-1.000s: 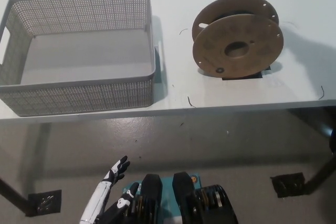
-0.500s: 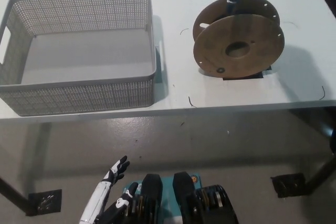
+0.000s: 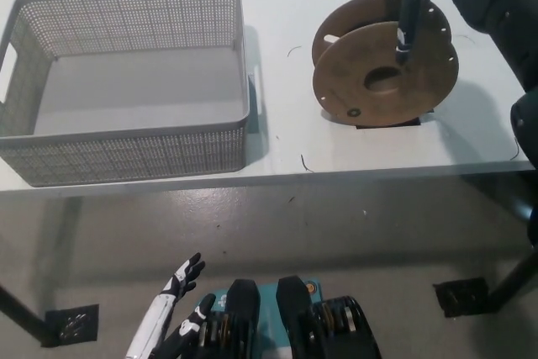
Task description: Use the right hand to pick up a 3d printing filament and place it into a container on the left side
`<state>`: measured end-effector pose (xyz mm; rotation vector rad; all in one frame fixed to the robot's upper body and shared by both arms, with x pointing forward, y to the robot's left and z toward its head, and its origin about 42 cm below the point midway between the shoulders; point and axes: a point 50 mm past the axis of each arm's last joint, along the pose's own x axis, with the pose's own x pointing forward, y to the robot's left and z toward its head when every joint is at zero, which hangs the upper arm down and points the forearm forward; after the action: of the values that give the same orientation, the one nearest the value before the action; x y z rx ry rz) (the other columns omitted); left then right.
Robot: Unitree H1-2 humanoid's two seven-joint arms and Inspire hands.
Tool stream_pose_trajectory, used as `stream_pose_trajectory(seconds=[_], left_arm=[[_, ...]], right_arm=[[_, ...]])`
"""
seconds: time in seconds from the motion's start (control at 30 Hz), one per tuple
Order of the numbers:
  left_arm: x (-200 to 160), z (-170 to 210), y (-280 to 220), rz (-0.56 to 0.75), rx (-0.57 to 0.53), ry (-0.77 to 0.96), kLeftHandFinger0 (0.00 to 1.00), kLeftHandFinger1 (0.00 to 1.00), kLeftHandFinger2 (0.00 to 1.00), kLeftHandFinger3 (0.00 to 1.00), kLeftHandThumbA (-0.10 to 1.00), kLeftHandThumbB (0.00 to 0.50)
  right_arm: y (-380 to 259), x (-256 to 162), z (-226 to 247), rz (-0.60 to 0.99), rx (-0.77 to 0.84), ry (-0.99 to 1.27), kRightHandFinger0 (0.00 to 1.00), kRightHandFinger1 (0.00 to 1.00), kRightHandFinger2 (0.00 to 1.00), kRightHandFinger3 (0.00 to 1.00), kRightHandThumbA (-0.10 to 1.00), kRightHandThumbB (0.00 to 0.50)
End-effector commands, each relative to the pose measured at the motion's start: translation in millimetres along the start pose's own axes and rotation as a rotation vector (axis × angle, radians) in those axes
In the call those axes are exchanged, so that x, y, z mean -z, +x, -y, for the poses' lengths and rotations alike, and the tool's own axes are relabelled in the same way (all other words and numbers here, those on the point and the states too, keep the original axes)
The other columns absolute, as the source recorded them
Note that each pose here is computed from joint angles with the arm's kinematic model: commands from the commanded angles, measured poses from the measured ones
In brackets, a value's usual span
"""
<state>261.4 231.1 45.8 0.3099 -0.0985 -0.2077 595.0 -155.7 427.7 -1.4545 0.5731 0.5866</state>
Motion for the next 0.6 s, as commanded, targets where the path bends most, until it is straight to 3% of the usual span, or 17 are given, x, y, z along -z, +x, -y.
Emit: stream_pose_trajectory(seconds=[0.0, 0.13, 0.2, 0.23, 0.27, 0.3, 0.33, 0.37, 0.4, 0.43, 0.47, 0.5, 0.53, 0.57], left_arm=[[-10.5, -7.8, 3.6, 0.068, -0.004, 0.004, 1.00, 1.00, 1.00, 1.00, 0.83, 0.111], [-12.2, -10.5, 9.9, 0.079, -0.009, 0.010, 1.00, 1.00, 1.00, 1.00, 0.79, 0.108], [-12.9, -10.5, 10.2, 0.079, -0.006, 0.006, 1.00, 1.00, 1.00, 1.00, 0.77, 0.106], [-13.3, -11.2, 10.4, 0.080, -0.006, 0.007, 1.00, 1.00, 1.00, 1.00, 0.76, 0.102], [-14.1, -11.7, 11.0, 0.081, -0.005, 0.010, 1.00, 1.00, 1.00, 1.00, 0.76, 0.102], [-14.5, -11.6, 11.3, 0.080, -0.008, 0.009, 1.00, 1.00, 1.00, 1.00, 0.76, 0.109], [-15.9, -12.7, 14.0, 0.083, -0.010, 0.005, 1.00, 1.00, 1.00, 1.00, 0.74, 0.107], [-16.0, -13.5, 14.7, 0.083, -0.011, 0.005, 1.00, 1.00, 1.00, 1.00, 0.74, 0.108], [-16.4, -14.4, 15.2, 0.083, -0.009, 0.012, 1.00, 1.00, 1.00, 1.00, 0.74, 0.105], [-17.0, -15.7, 15.3, 0.084, -0.009, 0.020, 1.00, 1.00, 1.00, 1.00, 0.74, 0.105], [-17.1, -16.0, 15.4, 0.084, -0.009, 0.020, 1.00, 1.00, 1.00, 1.00, 0.75, 0.106], [-17.4, -16.3, 16.0, 0.087, -0.009, 0.021, 1.00, 1.00, 1.00, 1.00, 0.75, 0.115], [-17.6, -16.5, 16.6, 0.089, -0.009, 0.022, 1.00, 1.00, 1.00, 1.00, 0.77, 0.126], [-17.7, -16.7, 17.2, 0.090, -0.010, 0.025, 1.00, 1.00, 1.00, 1.00, 0.78, 0.125]], right_arm=[[22.5, 8.0, -23.5, 0.026, -0.021, -0.042, 1.00, 1.00, 1.00, 1.00, 1.00, 0.403], [31.1, 10.5, -33.6, 0.034, -0.037, 0.012, 1.00, 1.00, 1.00, 1.00, 1.00, 0.416], [38.0, 12.5, -37.6, 0.068, 0.044, 0.096, 1.00, 1.00, 1.00, 1.00, 0.99, 0.449], [40.2, 13.0, -37.9, 0.089, 0.093, 0.127, 1.00, 1.00, 1.00, 1.00, 0.82, 0.453], [42.4, 14.4, -38.0, 0.113, 0.155, 0.164, 0.99, 1.00, 1.00, 1.00, 0.77, 0.449], [45.9, 14.1, -39.1, 0.152, 0.251, 0.190, 0.58, 0.63, 0.77, 1.00, 0.55, 0.443], [48.7, 13.9, -39.8, 0.217, 0.377, 0.291, 0.97, 1.00, 1.00, 0.76, 0.03, 0.299], [49.2, 13.2, -40.1, 0.242, 0.406, 0.325, 1.00, 1.00, 1.00, 0.65, -0.08, 0.270], [49.4, 12.9, -40.1, 0.253, 0.416, 0.366, 1.00, 0.94, 0.90, 0.62, -0.10, 0.241], [49.5, 14.6, -40.0, 0.291, 0.417, 0.456, 0.20, 0.39, 0.54, 0.45, -0.10, 0.169], [49.5, 16.0, -40.0, 0.303, 0.414, 0.485, 0.05, 0.29, 0.51, 0.43, -0.10, 0.136], [49.7, 19.7, -39.7, 0.316, 0.417, 0.549, 0.06, 0.33, 0.58, 0.43, -0.10, 0.125], [50.2, 22.5, -39.8, 0.318, 0.418, 0.590, 0.06, 0.43, 0.72, 0.34, -0.10, 0.148], [50.5, 25.0, -39.8, 0.320, 0.417, 0.629, 0.07, 0.49, 0.81, 0.38, -0.10, 0.143]])
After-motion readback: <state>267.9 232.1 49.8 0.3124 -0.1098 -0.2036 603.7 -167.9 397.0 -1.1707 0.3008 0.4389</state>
